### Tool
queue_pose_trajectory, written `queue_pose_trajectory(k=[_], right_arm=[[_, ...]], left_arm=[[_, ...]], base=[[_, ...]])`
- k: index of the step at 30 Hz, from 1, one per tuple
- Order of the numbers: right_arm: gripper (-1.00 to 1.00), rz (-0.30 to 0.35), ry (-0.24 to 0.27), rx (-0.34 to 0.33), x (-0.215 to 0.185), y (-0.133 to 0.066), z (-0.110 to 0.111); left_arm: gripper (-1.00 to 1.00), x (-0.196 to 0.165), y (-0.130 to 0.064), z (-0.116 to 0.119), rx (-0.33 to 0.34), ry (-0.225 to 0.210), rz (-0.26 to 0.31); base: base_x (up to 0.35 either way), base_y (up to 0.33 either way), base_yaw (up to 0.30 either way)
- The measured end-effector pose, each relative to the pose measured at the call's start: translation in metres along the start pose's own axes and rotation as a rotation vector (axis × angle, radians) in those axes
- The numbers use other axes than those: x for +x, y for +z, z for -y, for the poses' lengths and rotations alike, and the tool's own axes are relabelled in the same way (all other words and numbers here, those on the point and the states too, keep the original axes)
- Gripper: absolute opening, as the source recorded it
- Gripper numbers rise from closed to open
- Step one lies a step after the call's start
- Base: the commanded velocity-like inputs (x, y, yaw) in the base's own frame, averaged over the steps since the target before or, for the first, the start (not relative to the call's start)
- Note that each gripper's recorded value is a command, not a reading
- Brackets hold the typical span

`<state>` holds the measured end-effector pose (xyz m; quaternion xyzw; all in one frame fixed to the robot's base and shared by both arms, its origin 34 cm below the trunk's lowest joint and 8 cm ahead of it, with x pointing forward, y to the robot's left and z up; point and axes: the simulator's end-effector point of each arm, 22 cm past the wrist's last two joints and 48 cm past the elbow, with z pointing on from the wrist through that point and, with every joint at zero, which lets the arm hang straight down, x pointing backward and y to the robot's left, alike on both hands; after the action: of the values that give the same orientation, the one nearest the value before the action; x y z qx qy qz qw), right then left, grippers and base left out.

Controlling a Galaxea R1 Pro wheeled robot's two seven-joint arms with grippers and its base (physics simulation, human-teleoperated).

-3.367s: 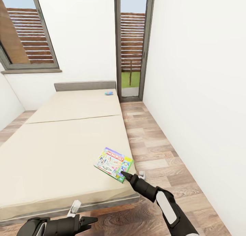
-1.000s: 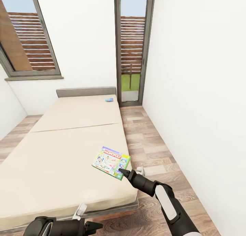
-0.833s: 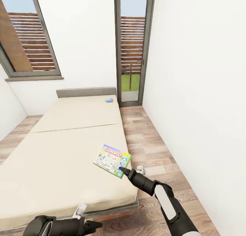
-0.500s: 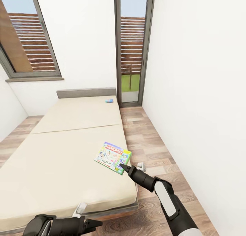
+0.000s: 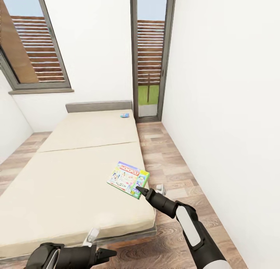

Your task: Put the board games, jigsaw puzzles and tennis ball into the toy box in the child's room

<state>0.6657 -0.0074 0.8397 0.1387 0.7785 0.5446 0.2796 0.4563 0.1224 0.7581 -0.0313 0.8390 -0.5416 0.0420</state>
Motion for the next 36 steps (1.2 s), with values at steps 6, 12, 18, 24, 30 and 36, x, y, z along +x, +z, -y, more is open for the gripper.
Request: queue_pose_trajectory(k=[6, 12, 18, 24, 30, 36], right_arm=[[-1.0, 0.001, -0.004, 0.005, -0.002, -0.003, -0.007], [-1.0, -0.001, -0.005, 0.007, -0.003, -0.005, -0.014], [-1.0, -0.002, -0.007, 0.008, -0.004, -0.007, -0.022], [-1.0, -0.003, -0.008, 0.009, -0.005, -0.009, -0.029], [-1.0, -0.003, -0.008, 0.01, -0.006, -0.011, -0.035], [-1.0, 0.026, -0.016, 0.007, -0.013, -0.013, -0.043]], left_arm=[[1.0, 0.001, -0.002, 0.009, 0.002, 0.001, -0.002], [1.0, 0.001, -0.006, 0.016, 0.001, 0.0, -0.002], [1.0, 0.001, -0.009, 0.023, 0.001, 0.002, 0.0], [1.0, 0.002, -0.013, 0.03, 0.0, 0.004, 0.0], [1.0, 0.003, -0.016, 0.037, 0.001, 0.004, 0.0], [1.0, 0.004, -0.019, 0.044, 0.001, 0.004, 0.0]], base=[[-0.027, 0.0, 0.203], [-0.002, 0.0, 0.283], [0.0, 0.0, 0.291], [0.0, 0.0, 0.292], [0.0, 0.0, 0.291], [0.0, 0.0, 0.283]])
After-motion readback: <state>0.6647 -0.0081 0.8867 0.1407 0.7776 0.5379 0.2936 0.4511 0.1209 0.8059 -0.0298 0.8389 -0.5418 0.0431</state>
